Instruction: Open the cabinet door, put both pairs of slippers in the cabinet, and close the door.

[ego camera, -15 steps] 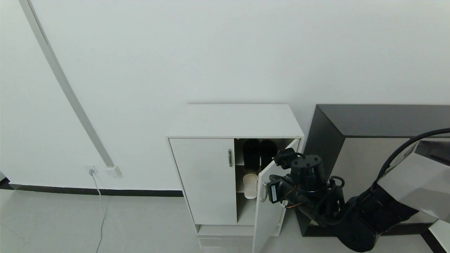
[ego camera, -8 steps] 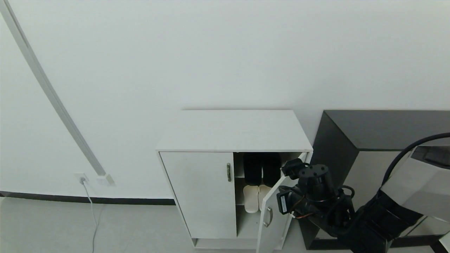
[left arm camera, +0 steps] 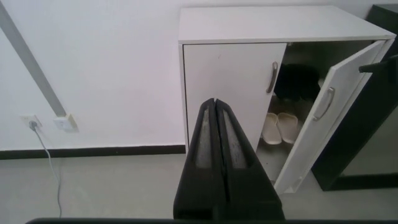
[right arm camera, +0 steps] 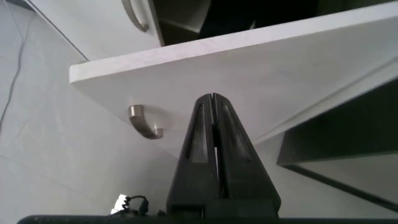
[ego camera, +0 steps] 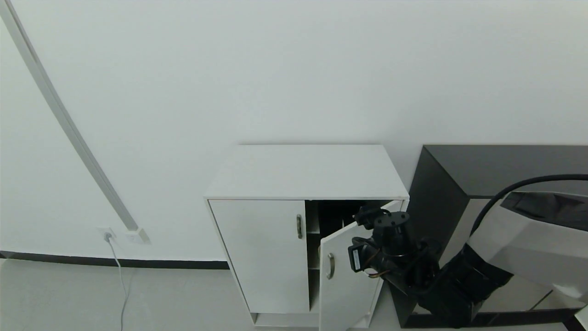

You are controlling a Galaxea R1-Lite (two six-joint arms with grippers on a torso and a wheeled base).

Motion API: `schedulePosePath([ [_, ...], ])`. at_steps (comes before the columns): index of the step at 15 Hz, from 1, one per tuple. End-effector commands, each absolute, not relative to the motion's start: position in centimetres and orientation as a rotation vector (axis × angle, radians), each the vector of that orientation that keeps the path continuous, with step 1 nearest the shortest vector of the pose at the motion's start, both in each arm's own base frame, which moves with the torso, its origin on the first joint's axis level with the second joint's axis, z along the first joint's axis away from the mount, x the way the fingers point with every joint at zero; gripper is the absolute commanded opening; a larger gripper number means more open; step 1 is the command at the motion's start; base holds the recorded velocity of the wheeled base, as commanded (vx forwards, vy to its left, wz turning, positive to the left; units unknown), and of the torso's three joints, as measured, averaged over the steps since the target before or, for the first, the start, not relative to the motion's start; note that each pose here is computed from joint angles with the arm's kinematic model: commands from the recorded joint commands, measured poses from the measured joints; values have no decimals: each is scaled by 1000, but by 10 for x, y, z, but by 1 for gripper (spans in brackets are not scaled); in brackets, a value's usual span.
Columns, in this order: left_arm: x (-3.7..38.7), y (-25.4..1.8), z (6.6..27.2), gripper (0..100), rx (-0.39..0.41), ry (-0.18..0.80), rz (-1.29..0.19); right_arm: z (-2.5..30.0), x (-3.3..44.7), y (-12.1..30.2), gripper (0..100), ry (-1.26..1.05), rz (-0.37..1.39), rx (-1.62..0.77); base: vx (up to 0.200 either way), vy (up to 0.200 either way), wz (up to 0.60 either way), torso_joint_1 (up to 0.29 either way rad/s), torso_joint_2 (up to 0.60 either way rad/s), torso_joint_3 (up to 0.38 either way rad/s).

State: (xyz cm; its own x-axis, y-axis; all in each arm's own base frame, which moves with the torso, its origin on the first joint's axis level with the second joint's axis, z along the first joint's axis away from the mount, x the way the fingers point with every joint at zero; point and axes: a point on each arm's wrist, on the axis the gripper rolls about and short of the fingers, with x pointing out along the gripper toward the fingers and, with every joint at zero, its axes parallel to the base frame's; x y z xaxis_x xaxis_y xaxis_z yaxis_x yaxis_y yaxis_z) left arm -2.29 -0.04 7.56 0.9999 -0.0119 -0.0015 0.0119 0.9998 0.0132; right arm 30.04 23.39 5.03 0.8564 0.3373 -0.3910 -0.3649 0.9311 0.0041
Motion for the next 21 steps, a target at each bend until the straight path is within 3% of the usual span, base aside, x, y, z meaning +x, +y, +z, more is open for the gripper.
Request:
schedulePosePath([
  [1,-23,0,76,0,12,1,-12,38,310,241,0,406,367,-75,0,0,0,0,0,0],
  [6,-23,0,76,0,12,1,-12,25,349,255,0,359,340,-46,0,0,0,0,0,0],
  [21,-23,0,76,0,12,1,-12,21,401,262,0,322,294,-35,0,0,0,0,0,0],
])
